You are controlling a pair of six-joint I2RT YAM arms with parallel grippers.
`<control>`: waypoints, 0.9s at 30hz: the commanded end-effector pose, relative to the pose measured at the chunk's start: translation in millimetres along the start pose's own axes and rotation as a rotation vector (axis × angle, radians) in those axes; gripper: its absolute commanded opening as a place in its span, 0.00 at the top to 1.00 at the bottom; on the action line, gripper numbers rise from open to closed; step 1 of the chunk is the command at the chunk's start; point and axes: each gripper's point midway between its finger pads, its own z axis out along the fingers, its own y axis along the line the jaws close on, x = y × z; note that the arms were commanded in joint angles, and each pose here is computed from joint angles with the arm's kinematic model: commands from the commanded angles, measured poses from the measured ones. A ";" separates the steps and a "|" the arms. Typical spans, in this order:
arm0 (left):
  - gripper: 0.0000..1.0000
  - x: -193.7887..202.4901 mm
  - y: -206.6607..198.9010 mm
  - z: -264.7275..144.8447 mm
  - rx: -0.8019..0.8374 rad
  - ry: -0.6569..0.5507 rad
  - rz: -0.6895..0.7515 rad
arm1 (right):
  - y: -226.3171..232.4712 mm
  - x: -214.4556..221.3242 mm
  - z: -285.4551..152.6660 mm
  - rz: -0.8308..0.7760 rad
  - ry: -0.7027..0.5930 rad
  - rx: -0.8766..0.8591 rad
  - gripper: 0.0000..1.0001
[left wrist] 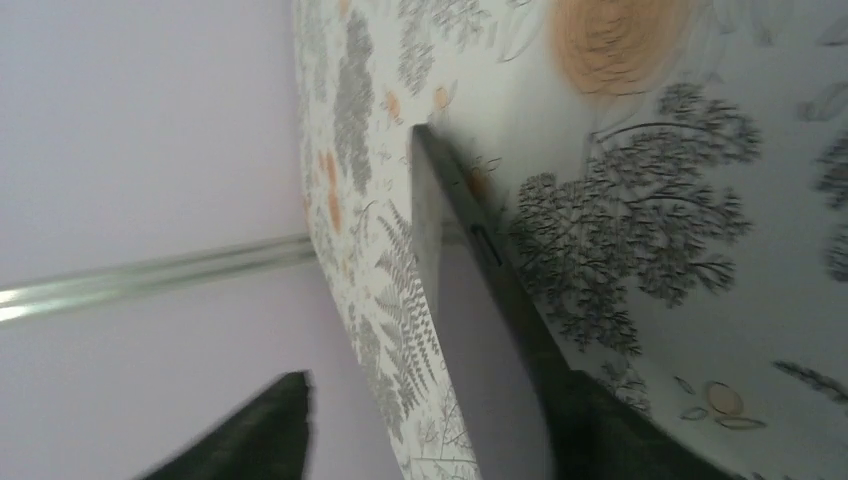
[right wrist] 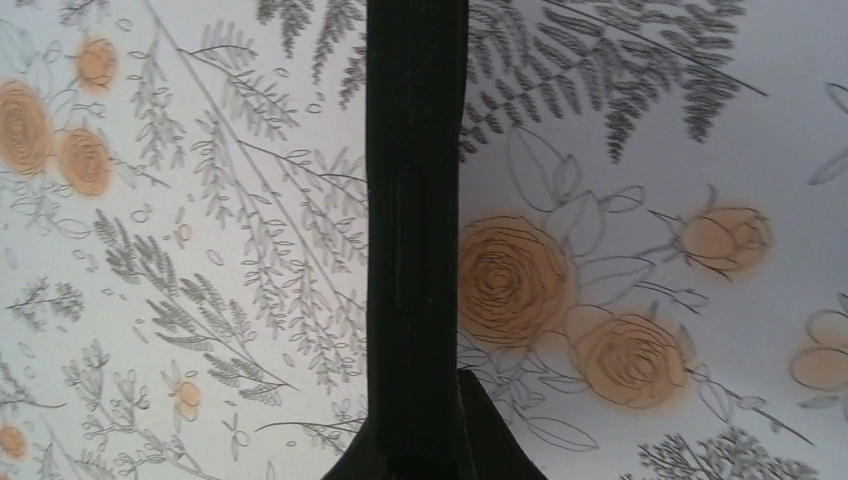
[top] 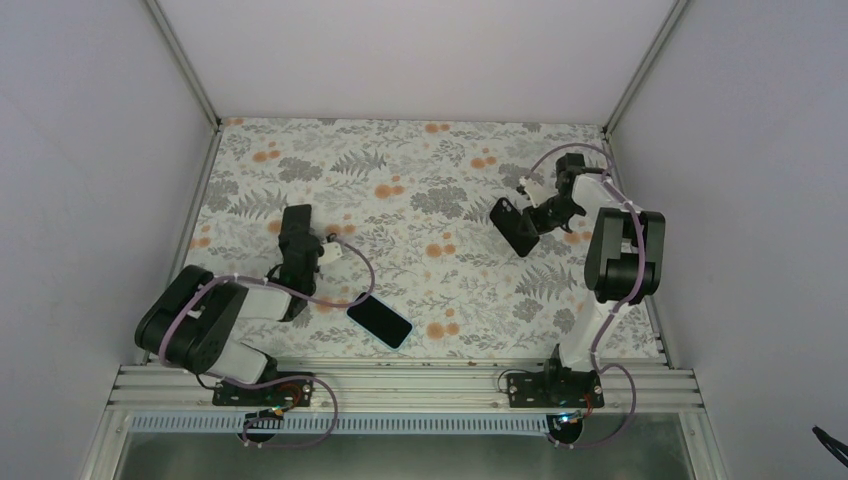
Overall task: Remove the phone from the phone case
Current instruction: Place the phone case at the center of the board.
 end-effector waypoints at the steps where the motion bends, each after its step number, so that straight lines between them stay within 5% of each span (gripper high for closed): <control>1: 0.27 -9.7 -13.2 -6.6 0.122 -0.066 -0.011 | -20.5 1.4 -6.0 0.020 -0.003 0.088 0.87; 4: 0.09 -14.2 -19.4 -14.2 0.189 -0.102 -0.003 | -23.8 -0.2 -15.6 0.013 -0.006 0.130 0.72; 6: 0.01 -15.9 -25.1 -21.6 0.247 -0.124 0.012 | -28.8 -1.4 -24.6 0.006 -0.008 0.178 0.50; 7: 0.00 -18.5 -26.4 -27.2 0.286 -0.145 0.013 | -33.1 -2.1 -30.3 0.001 -0.007 0.216 0.38; 11: 0.00 -36.9 -29.9 -55.7 0.498 -0.241 -0.019 | -54.1 -1.8 -58.4 -0.014 0.008 0.400 0.17; 12: 0.00 -40.0 -28.5 -62.8 0.541 -0.255 -0.032 | -61.8 -2.3 -67.5 -0.014 0.009 0.465 0.04; 18: 0.00 -70.5 17.2 -116.3 0.721 -0.410 -0.154 | -30.7 -12.9 -108.0 -0.118 -0.030 0.589 0.00; 27: 0.00 -99.2 139.2 -143.9 0.582 -0.525 -0.448 | 183.3 9.1 -31.4 -0.544 0.097 0.204 0.00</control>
